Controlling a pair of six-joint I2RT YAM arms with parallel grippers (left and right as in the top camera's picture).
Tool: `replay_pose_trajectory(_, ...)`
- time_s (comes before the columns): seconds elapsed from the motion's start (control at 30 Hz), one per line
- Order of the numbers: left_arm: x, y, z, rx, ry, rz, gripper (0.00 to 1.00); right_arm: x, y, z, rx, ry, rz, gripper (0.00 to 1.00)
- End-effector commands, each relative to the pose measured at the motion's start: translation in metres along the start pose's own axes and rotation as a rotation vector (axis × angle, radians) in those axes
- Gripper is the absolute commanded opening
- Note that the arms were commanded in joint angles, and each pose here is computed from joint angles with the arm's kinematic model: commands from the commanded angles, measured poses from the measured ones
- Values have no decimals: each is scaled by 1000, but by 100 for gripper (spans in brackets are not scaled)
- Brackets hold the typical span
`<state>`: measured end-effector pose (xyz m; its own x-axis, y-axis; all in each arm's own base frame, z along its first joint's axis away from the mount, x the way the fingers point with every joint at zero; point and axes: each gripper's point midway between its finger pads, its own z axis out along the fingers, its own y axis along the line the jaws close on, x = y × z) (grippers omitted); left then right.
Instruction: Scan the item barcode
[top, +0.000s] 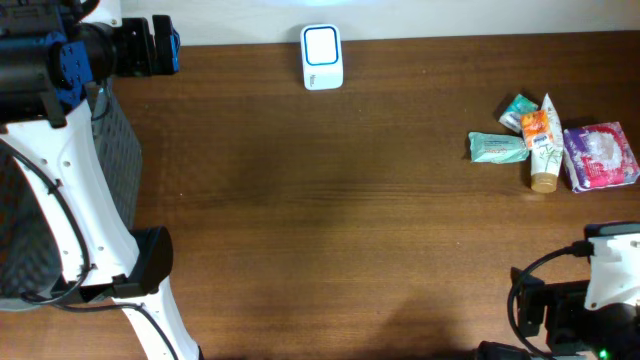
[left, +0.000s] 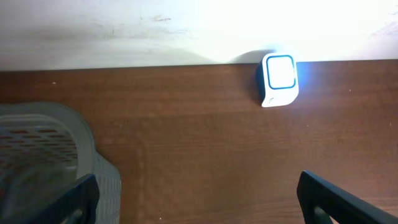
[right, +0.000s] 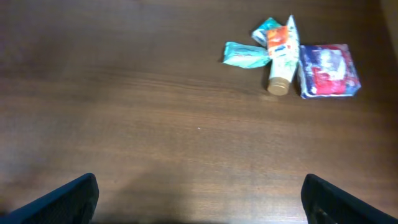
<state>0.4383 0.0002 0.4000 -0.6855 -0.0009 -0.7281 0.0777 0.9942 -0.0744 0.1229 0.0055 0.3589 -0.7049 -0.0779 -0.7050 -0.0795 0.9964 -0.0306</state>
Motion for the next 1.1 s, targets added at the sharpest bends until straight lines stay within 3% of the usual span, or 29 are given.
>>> replay_pose_trajectory(0.0,0,-2,-2,9,-3,-3,99,-1,12,9,-75,-27,-52,99)
replay_pose_trajectory(0.47,0,-1,-2,8,-4,-4,99,11,35,132,-99,-691,-260,99)
replay_pose_trajectory(0.73,0,-1,-2,8,-4,-4,99,24,34,170,-82,-786,-249,99)
replay_pose_trajectory(0.83,0,-1,-2,8,-4,-4,99,25,10,178,-9,-773,-50,99)
replay_pose_trajectory(1.07,0,-1,-2,8,-4,-4,99,36,3,196,20,-736,-22,99)
